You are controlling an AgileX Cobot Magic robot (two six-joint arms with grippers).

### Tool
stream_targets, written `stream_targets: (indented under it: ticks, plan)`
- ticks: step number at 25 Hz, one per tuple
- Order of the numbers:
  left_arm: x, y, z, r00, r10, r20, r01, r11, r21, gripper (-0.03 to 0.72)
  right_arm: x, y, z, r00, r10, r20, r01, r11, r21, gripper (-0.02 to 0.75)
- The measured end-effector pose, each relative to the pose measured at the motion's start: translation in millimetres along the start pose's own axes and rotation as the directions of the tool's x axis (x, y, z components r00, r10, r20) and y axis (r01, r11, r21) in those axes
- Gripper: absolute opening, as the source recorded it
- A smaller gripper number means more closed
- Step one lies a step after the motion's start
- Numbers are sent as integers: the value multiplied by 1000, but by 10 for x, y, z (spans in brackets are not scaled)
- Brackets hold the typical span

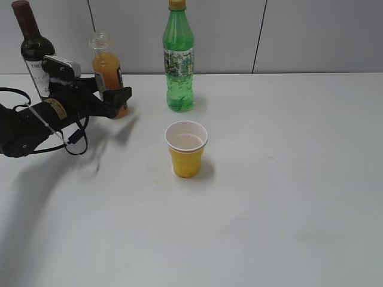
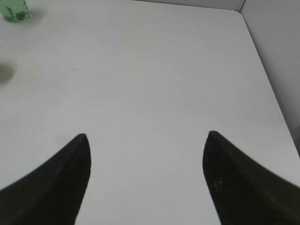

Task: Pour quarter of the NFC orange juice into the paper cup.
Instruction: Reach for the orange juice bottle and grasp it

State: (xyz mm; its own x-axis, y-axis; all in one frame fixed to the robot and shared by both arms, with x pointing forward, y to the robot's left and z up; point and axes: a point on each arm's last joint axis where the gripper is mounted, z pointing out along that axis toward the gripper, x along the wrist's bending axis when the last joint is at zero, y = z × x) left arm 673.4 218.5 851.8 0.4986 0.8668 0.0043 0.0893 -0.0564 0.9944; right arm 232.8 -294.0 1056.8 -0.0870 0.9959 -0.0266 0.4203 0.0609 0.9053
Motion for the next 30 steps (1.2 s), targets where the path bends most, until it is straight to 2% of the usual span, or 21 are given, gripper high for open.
stream_targets:
  ticks: [13, 21, 24, 30]
  plan:
    - [10, -35, 192, 1000, 6, -13, -6, 1000, 0, 647, 0, 0, 0, 1000, 0, 0, 0, 1000, 0, 591]
    - [26, -82, 192, 999, -9, -31, 9, 1000, 8, 517, 0, 0, 0, 1000, 0, 0, 0, 1000, 0, 591]
    - [22, -82, 193, 999, -9, -31, 9, 1000, 8, 445, 0, 0, 0, 1000, 0, 0, 0, 1000, 0, 591]
    - [17, -82, 195, 1000, -8, -30, 8, 1000, 8, 445, 0, 0, 0, 1000, 0, 0, 0, 1000, 0, 591]
